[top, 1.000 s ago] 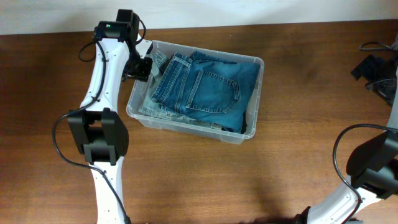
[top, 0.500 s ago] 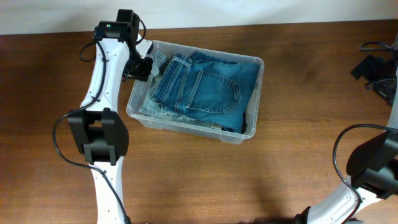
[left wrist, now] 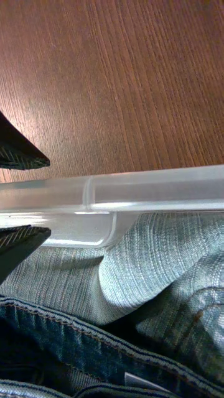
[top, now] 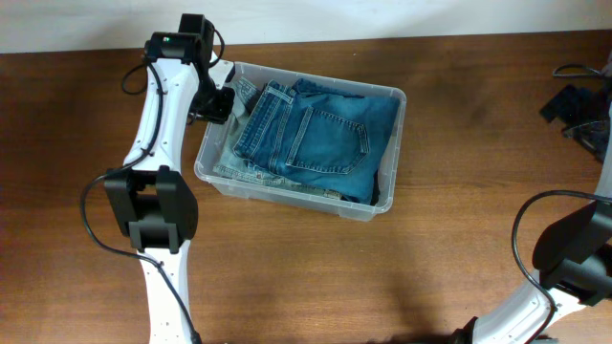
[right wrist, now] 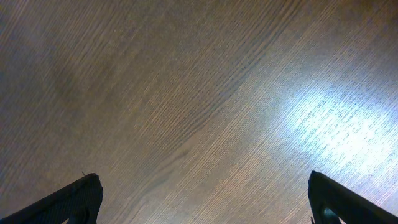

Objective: Pack container
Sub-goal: 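Tuck the jeans' left edge inside the container wall with the left gripper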

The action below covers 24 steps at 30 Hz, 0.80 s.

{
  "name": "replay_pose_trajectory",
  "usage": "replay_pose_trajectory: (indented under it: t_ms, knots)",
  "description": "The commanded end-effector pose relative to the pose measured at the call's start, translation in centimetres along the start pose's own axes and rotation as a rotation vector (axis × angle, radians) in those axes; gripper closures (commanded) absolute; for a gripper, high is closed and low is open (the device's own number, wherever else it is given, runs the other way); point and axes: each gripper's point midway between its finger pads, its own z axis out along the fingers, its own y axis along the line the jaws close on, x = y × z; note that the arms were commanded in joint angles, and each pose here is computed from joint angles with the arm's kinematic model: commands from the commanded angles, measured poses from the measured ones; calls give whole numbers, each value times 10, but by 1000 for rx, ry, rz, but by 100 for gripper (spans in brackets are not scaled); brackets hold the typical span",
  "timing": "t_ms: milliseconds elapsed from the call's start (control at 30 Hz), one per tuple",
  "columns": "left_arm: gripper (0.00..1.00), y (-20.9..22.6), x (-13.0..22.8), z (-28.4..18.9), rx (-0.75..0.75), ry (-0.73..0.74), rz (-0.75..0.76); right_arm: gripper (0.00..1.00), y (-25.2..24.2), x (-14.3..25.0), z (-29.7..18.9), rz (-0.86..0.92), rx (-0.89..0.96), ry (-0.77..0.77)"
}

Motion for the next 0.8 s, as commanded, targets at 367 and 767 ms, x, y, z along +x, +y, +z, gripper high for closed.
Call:
replay_pose_trajectory:
  t_ms: [367,767]
  knots:
    - [94,20,10,10,-16,47,-233,2,-2,0,5,5,17,7]
    - [99,29,21,10,-20,80,-377,2,-2,0,5,5,17,7]
